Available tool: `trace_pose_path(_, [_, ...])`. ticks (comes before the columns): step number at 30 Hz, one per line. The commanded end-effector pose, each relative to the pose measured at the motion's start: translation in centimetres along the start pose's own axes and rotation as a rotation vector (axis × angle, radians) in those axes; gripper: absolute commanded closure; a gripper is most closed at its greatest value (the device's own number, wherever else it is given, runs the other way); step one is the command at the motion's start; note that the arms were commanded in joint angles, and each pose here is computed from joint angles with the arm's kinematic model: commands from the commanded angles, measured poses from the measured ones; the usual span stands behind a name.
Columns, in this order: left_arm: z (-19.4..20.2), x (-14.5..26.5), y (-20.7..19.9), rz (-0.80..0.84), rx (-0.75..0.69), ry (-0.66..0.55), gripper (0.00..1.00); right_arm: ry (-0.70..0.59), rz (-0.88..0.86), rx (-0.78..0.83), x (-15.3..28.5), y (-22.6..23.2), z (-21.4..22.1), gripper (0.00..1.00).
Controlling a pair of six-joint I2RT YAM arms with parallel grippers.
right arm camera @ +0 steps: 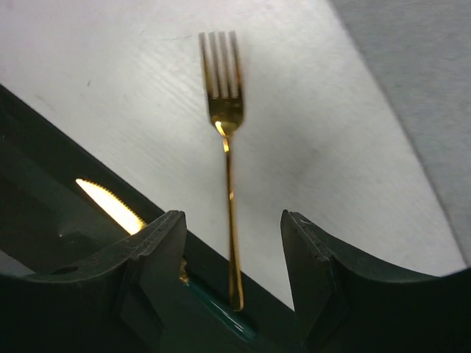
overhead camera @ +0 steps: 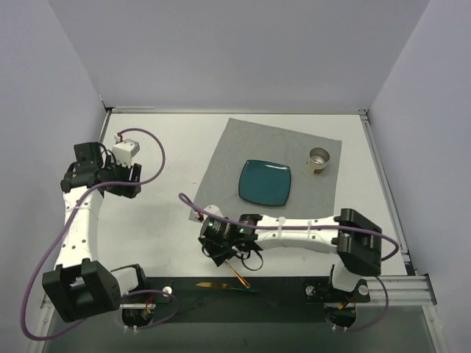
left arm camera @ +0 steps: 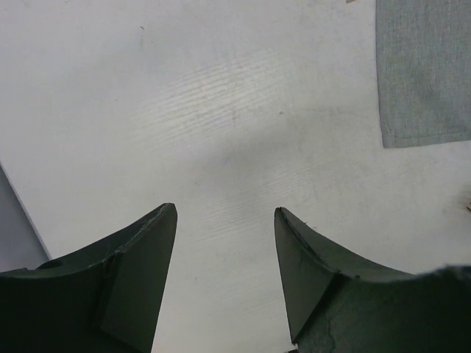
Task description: Set the dinner table for one person
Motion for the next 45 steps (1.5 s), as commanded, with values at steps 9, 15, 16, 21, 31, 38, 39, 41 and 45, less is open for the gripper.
trace_pose_path(9, [2.2, 0.4, -1.5, 0.087, 0.04, 0.004, 0.34, 0.21, 0.029, 0.082, -5.3, 1.9, 2.3, 0.5])
trace_pose_path(15, [2.1, 0.4, -1.2, 0.079, 0.045, 0.002, 0.34, 0.253, 0.025, 0.079, -6.6, 1.6, 3.0, 0.85])
trace_pose_path(16, [2.1, 0.4, -1.2, 0.08, 0.045, 0.003, 0.34, 0.253, 0.024, 0.077, -6.6, 1.5, 3.0, 0.91])
trace_pose_path(21, [2.1, 0.2, -1.1, 0.079, 0.054, 0.005, 0.34, 0.17, 0.013, -0.025, -5.6, 0.3, 0.0, 1.0])
trace_pose_path(31, [1.8, -0.2, -0.9, 0.092, 0.066, 0.022, 0.35, -0.192, -0.121, -0.392, 2.2, -4.0, -11.8, 1.0])
trace_pose_path(38, [1.8, -0.1, -1.1, 0.11, 0.073, 0.028, 0.35, -0.439, -0.134, -0.803, 0.9, -11.6, -18.6, 1.0])
trace_pose_path(39, [1.9, -0.1, -1.1, 0.112, 0.073, 0.035, 0.35, -0.432, -0.113, -0.829, -0.2, -12.3, -18.8, 1.0])
trace_pose_path(41, [2.1, -0.1, -1.1, 0.11, 0.072, 0.044, 0.35, -0.478, -0.054, -0.834, -0.1, -14.3, -20.8, 1.0])
trace_pose_path(45, [2.0, -0.3, -1.0, 0.111, 0.08, 0.047, 0.35, -0.416, 0.05, -0.841, -3.9, -17.6, -22.1, 1.0])
Point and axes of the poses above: each gripper's point midway between its finger pads, its own x axis back along the fingers, its own y axis along the line the jaws close on, z = x × y, the point moved 4 cm from there along x, back along the fingers, and after that the axes turned 9 degrees about x, right-handed, at the moved point
